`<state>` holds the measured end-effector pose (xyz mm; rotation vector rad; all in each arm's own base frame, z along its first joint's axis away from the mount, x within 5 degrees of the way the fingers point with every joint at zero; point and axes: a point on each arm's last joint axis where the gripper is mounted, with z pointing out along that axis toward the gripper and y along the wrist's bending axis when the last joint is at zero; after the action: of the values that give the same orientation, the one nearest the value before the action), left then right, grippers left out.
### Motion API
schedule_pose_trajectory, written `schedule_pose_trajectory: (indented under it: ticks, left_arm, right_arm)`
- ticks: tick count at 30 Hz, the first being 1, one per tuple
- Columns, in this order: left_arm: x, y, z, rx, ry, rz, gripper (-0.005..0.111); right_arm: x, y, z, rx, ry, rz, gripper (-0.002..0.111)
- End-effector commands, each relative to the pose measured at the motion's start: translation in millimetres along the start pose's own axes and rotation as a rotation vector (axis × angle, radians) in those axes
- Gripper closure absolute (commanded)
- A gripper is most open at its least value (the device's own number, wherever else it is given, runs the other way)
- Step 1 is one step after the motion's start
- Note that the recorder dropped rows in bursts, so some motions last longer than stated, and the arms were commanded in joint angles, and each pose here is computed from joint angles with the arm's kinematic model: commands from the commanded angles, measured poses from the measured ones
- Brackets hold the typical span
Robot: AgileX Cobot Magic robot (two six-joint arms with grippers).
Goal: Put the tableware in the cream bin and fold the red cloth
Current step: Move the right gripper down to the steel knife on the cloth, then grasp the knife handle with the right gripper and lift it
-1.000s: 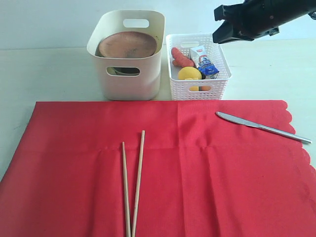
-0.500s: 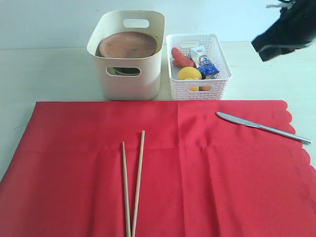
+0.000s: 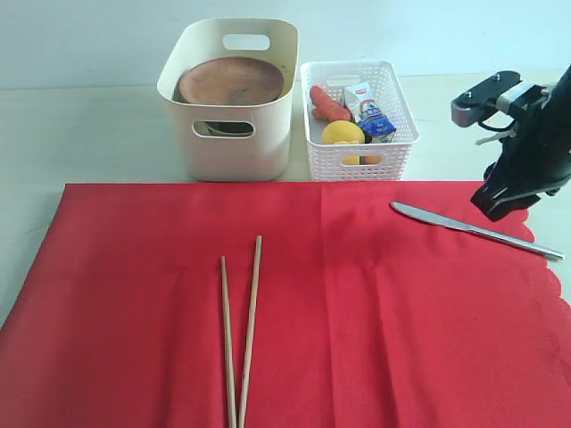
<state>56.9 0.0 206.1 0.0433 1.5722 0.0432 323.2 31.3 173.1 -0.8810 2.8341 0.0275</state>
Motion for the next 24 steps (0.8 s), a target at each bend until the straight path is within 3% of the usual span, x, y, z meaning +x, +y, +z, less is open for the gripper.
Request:
schedule_pose_trajectory:
  ticks: [1, 16, 19, 24]
  left_arm:
    - [0.9, -0.2, -0.4, 0.002, -0.001, -0.012, 0.104]
    - [0.9, -0.2, -0.4, 0.002, -0.001, -0.012, 0.104]
    - [0.9, -0.2, -0.4, 0.002, -0.001, -0.012, 0.104]
    - [0.9, -0.2, -0.4, 0.002, -0.001, -0.012, 0.104]
  right_arm:
    - [-0.6, -2.4, 11.9, 0.007, 0.016, -0.044, 0.055]
    - [2.2, -8.9, 70.9, -0.001, 0.105, -0.108, 0.055]
    - [3.6, -8.8, 76.3, -0.007, 0.121, -0.112, 0.066]
    - [4.1, -9.2, 73.0, -0.001, 0.126, -0.112, 0.101]
